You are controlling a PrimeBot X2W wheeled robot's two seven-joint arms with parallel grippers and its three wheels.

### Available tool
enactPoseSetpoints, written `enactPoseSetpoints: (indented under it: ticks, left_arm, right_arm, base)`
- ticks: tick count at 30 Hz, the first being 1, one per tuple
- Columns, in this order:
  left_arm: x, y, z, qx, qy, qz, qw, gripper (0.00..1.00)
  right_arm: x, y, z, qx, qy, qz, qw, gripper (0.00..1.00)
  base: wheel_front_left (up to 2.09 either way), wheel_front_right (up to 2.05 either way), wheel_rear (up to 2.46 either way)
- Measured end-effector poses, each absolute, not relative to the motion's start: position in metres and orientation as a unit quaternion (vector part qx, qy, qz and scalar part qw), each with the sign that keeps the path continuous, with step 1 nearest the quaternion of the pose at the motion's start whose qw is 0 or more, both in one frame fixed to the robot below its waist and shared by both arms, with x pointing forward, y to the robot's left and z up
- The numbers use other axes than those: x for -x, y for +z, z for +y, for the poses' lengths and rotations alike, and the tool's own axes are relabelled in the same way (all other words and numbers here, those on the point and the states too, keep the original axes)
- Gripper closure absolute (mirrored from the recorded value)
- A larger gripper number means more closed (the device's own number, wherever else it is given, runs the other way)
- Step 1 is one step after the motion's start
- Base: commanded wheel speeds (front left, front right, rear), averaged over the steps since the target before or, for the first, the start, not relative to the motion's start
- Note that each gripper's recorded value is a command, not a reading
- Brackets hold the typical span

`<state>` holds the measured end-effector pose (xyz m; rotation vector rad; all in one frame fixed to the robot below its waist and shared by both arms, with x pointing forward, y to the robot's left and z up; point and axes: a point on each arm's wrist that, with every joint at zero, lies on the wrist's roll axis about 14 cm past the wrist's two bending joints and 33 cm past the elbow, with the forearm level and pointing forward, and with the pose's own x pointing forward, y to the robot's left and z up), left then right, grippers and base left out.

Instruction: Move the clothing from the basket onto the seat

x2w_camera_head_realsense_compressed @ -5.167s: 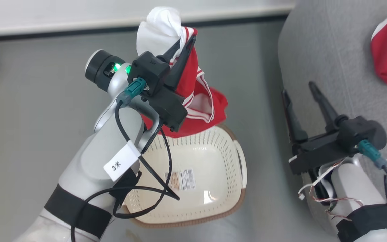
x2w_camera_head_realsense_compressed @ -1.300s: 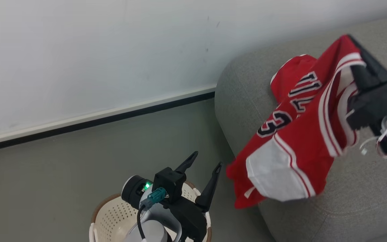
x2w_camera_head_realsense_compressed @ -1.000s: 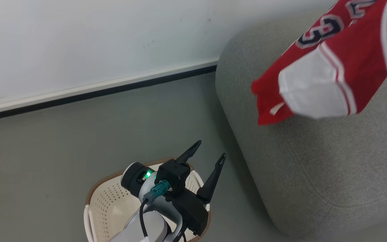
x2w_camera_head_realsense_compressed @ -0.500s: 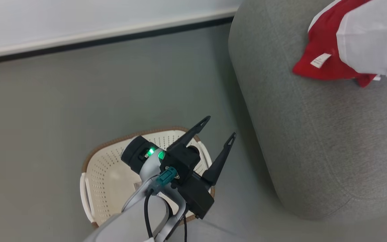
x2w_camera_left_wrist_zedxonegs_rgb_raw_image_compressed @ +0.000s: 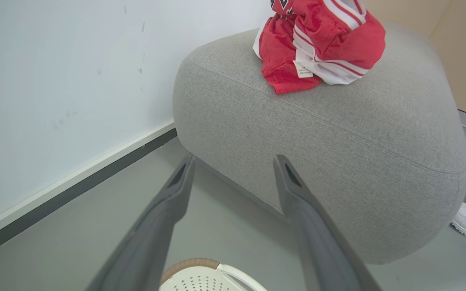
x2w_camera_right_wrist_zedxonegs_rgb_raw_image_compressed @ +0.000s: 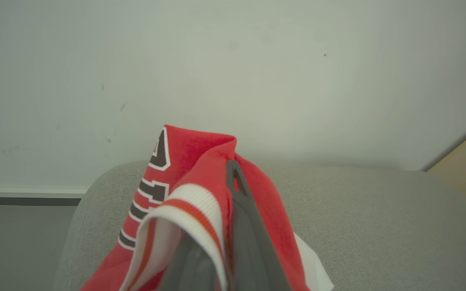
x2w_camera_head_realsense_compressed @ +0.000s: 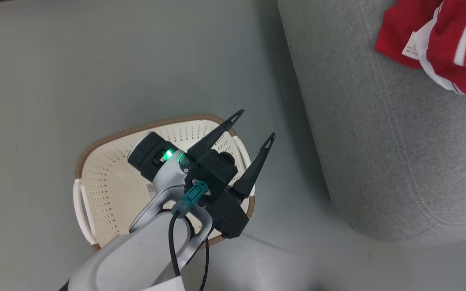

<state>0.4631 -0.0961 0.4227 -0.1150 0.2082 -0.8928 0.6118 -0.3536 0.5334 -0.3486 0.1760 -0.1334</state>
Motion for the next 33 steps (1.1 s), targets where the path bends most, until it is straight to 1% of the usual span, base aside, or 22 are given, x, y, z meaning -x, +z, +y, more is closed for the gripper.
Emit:
enactPoseSetpoints:
  ticks: [2, 3, 4, 8, 9, 10, 15, 22, 29, 33]
  left_arm:
    - [-0.466, 0.416, -0.098, 0.057, -0.433, 0.106, 0.893, 0.00]
    - [-0.466, 0.412, -0.099, 0.058, -0.434, 0.109, 0.892, 0.00]
    - [-0.467, 0.408, -0.099, 0.058, -0.435, 0.112, 0.892, 0.00]
    - [-0.467, 0.400, -0.101, 0.056, -0.439, 0.117, 0.889, 0.00]
    - [-0.467, 0.398, -0.102, 0.056, -0.440, 0.119, 0.888, 0.00]
    - [-0.466, 0.397, -0.104, 0.057, -0.443, 0.121, 0.887, 0.00]
    - [-0.464, 0.396, -0.112, 0.060, -0.452, 0.120, 0.882, 0.00]
    - [-0.465, 0.394, -0.113, 0.048, -0.454, 0.121, 0.882, 0.00]
    - [-0.458, 0.407, -0.118, 0.057, -0.451, 0.113, 0.884, 0.00]
    - [-0.455, 0.426, -0.122, 0.074, -0.446, 0.097, 0.887, 0.00]
  right_arm:
    - [-0.611, 0.513, -0.353, 0.176, -0.060, 0.107, 0.977, 1.00]
    - [-0.610, 0.504, -0.354, 0.177, -0.060, 0.116, 0.976, 0.98]
    - [-0.608, 0.496, -0.354, 0.178, -0.058, 0.123, 0.975, 0.74]
    - [-0.600, 0.477, -0.356, 0.176, -0.056, 0.143, 0.972, 0.33]
    - [-0.597, 0.472, -0.357, 0.175, -0.056, 0.148, 0.972, 0.14]
    - [-0.594, 0.468, -0.359, 0.176, -0.058, 0.152, 0.971, 0.00]
    - [-0.582, 0.464, -0.368, 0.177, -0.065, 0.152, 0.970, 0.00]
    - [-0.572, 0.466, -0.352, 0.162, -0.047, 0.133, 0.977, 0.00]
    - [-0.537, 0.459, -0.349, 0.144, -0.044, 0.146, 0.978, 0.00]
    - [-0.522, 0.470, -0.349, 0.143, -0.044, 0.136, 0.979, 0.00]
  base:
    - [0.00, 0.00, 0.00]
    - [0.00, 0.00, 0.00]
    - [0.00, 0.00, 0.00]
    - [0.00, 0.00, 0.00]
    - [0.00, 0.00, 0.00]
    - [0.00, 0.00, 0.00]
    - [0.00, 0.00, 0.00]
    - [0.00, 0.00, 0.00]
    - [0.00, 0.00, 0.00]
    - [0.00, 0.00, 0.00]
